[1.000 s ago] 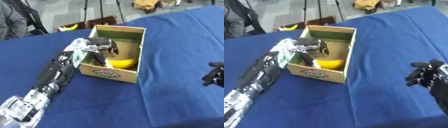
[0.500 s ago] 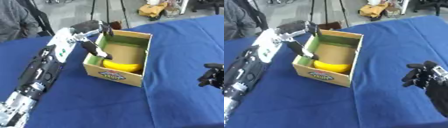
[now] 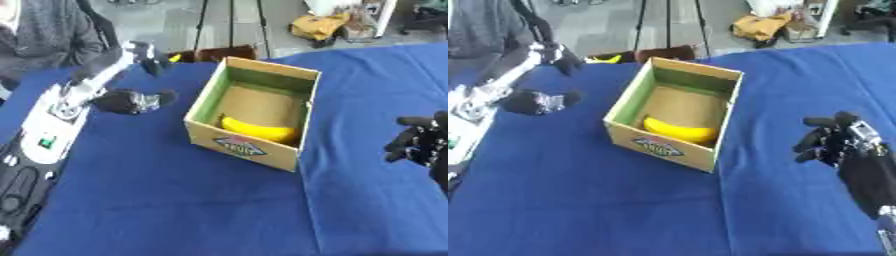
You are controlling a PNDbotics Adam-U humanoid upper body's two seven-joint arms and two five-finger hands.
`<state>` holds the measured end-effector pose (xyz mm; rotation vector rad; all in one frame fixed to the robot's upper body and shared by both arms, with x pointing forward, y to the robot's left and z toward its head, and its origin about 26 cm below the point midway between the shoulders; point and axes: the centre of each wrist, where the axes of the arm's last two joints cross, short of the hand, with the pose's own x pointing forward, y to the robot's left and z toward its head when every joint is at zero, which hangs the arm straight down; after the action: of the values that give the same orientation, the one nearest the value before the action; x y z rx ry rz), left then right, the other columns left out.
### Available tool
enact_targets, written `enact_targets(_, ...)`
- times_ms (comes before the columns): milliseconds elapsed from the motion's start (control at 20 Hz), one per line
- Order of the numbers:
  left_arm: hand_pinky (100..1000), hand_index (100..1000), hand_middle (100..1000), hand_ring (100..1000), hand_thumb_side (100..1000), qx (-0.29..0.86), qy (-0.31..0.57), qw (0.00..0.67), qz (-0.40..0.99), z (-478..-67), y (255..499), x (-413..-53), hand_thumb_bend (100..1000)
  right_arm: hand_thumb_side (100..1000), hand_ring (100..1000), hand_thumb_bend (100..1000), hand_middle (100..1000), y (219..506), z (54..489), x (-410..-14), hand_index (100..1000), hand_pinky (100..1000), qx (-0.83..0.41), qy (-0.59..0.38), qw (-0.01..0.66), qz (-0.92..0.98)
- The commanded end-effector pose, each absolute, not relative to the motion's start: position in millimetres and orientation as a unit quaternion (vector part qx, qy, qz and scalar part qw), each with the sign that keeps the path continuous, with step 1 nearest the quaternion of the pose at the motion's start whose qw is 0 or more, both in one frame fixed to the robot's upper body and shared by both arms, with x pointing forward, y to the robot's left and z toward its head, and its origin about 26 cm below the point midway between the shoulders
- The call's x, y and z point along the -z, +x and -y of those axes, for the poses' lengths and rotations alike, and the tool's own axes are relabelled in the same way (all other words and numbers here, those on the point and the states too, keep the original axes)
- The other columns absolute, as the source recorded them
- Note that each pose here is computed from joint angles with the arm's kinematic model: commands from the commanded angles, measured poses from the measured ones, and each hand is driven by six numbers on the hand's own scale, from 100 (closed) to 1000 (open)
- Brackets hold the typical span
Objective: Pick up objects on the table and place them in the box.
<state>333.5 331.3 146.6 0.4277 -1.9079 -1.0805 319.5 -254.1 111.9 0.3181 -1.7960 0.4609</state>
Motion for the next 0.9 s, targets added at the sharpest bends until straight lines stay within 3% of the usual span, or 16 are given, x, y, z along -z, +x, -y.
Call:
enact_targets(50, 620, 742, 630, 585, 746, 0.403, 0.162, 0.435, 0.788, -334.0, 322.1, -152.2, 460, 957, 604, 100, 520, 320.1, 256.8, -118.6, 771, 566, -0.194, 0.132, 0.582, 0.779)
enact_targets(400, 615, 745, 629, 581, 804, 0.358, 0.137, 0.467, 0.797, -331.8, 310.3, -133.3, 402, 962, 604, 100, 520, 319.6, 256.9, -117.5, 771, 566, -0.191, 0.131, 0.583, 0.779)
enact_targets(650, 625, 755, 643, 591, 819, 0.403, 0.097, 0.451, 0.791, -312.9, 314.7, -135.5, 452, 939, 607, 100, 520, 319.6, 252.9, -119.7, 762, 568, -0.205, 0.142, 0.576, 0.779)
enact_targets(900, 632, 761, 651, 599, 838, 0.489, 0.031, 0.401, 0.774, -277.3, 324.5, -143.4, 513, 832, 598, 100, 489, 318.4, 243.7, -123.7, 676, 567, -0.26, 0.176, 0.552, 0.773)
